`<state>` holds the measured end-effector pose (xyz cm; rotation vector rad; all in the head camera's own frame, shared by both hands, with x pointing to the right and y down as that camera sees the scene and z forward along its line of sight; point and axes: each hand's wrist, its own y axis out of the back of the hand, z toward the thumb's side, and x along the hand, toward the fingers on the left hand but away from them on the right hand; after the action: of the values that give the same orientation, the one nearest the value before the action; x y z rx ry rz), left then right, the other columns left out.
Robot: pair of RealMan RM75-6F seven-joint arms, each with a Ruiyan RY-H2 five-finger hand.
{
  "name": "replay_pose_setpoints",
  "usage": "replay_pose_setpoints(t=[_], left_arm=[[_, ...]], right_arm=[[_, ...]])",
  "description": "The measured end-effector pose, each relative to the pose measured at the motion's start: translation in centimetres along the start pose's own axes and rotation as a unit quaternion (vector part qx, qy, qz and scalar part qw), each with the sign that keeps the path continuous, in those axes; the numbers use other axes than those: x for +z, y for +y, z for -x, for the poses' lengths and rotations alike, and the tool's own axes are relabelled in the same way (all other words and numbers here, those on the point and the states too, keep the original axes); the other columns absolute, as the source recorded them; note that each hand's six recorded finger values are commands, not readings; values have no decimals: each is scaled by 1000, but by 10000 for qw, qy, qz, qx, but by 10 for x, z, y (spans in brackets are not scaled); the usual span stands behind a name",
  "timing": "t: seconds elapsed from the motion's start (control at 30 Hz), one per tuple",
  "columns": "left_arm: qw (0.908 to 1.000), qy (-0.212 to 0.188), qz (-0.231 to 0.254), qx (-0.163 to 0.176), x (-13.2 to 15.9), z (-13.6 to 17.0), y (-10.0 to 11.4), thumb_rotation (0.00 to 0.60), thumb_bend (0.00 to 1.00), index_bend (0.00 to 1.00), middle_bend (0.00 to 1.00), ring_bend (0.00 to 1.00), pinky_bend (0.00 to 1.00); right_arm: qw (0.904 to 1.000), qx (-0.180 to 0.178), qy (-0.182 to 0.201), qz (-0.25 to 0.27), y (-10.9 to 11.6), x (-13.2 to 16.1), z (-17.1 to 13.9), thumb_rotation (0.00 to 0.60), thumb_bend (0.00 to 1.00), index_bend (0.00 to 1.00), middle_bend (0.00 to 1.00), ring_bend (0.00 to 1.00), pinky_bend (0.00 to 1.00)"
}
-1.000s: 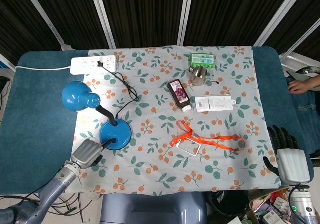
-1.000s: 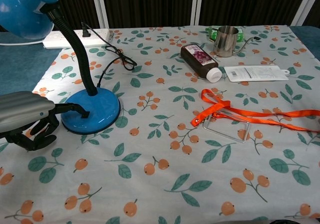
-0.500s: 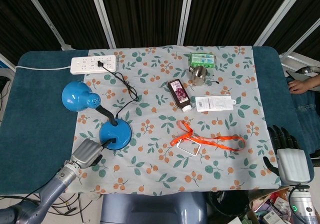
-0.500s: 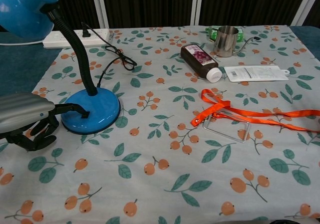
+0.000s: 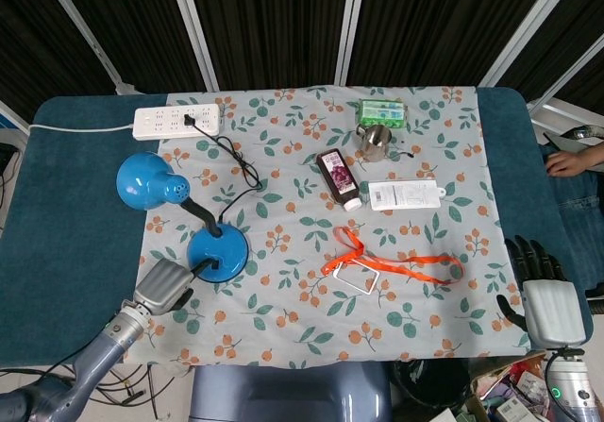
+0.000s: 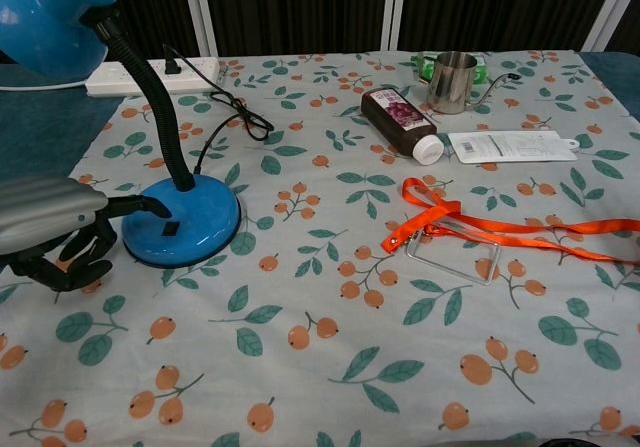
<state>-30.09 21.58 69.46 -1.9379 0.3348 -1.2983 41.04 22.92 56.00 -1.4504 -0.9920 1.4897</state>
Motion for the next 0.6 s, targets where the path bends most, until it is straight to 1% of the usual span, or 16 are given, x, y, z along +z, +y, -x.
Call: replay_pose_setpoints(t=[0.07,0.17,0.27,0.33,0.37,0.43,0.5,0.6], left_arm=[[9999,23,15,130,-1,2,8,600,499,134,713,641,691],[9994,59,33,330,-4,6,20,600,470,137,642,594,676],[9986,91,46,529,-7,12,32,600,405,133,556,523,573],[9979,119,56,631,-10,18,40,600,355,127,477,448,457],[9977,135,71,662,-12,21,43,600,340,125,447,418,415],[9972,186,112,718,-16,30,49,600,307,118,349,322,312],[9968,236,133,753,-20,37,53,600,287,105,271,244,269],[9958,385,125,817,-31,54,60,600,273,84,200,167,244]], right_arm=[[10000,-1,-1,1,0,0,0,600,180,8,55,67,169],[10000,-1,-5,1,0,0,0,600,179,8,55,67,169],[10000,-3,-2,-3,0,0,0,600,179,8,55,67,169],[10000,-10,-5,-4,0,0,0,600,179,8,55,67,169],[10000,-14,-6,-5,0,0,0,600,180,8,55,67,169],[10000,-17,-10,-5,0,0,0,600,180,8,55,67,169],[10000,-17,-12,-5,0,0,0,600,180,8,55,66,169],[10000,-23,-13,-9,0,1,0,600,180,8,55,67,169]])
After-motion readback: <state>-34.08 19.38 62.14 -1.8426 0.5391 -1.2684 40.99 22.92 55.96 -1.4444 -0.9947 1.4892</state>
